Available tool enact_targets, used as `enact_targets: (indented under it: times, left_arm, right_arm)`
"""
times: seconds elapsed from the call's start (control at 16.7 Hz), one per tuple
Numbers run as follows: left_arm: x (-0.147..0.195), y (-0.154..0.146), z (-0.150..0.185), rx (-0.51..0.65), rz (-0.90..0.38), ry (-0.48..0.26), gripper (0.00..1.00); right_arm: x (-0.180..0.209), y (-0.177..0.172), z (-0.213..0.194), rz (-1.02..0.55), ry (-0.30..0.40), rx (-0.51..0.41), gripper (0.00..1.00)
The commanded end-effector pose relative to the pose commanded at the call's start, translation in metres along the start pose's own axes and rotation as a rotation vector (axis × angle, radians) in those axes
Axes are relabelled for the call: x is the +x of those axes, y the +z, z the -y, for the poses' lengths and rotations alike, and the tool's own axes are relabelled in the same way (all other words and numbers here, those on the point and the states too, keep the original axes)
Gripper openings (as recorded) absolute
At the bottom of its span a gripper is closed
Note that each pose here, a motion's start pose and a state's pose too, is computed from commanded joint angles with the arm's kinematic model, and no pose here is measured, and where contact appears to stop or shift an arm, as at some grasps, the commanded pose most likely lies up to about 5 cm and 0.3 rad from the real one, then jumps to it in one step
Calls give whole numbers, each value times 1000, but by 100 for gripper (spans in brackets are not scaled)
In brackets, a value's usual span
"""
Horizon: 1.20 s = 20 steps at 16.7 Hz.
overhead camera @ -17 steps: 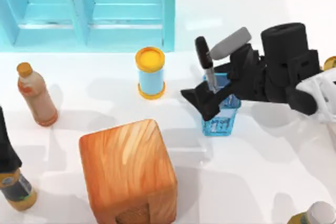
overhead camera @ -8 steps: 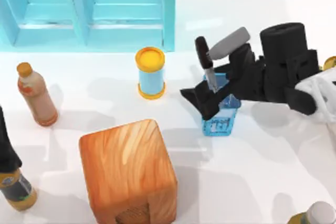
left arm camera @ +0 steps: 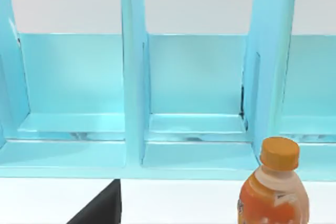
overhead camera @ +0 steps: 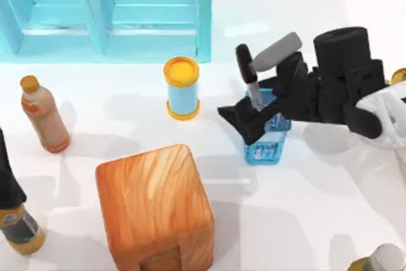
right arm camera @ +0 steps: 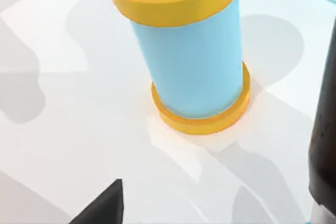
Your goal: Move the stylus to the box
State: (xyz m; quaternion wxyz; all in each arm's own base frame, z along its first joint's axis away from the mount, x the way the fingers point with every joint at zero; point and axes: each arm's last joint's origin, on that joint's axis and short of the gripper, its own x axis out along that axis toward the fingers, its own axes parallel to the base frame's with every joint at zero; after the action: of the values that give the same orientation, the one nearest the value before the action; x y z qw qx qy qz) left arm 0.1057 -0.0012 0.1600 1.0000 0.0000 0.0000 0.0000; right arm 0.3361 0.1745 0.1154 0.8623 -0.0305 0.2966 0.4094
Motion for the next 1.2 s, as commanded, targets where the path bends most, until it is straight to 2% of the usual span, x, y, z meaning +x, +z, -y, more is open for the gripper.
enact_targets:
  times: [0.48, 0.66, 0.9, 1.2]
  left_arm:
    - [0, 0, 0, 0, 0, 0, 100]
    - [0, 0, 0, 0, 0, 0, 100]
    - [0, 0, 0, 0, 0, 0, 100]
    - [0, 0, 0, 0, 0, 0, 100]
  right_arm:
    - [-1, 3, 0, 6, 4, 0, 0]
    - [-12, 13, 12, 5, 2, 0, 0]
    - [-53, 37, 43, -19, 3, 11, 0]
    - [-134, 66, 67, -34, 16, 28, 0]
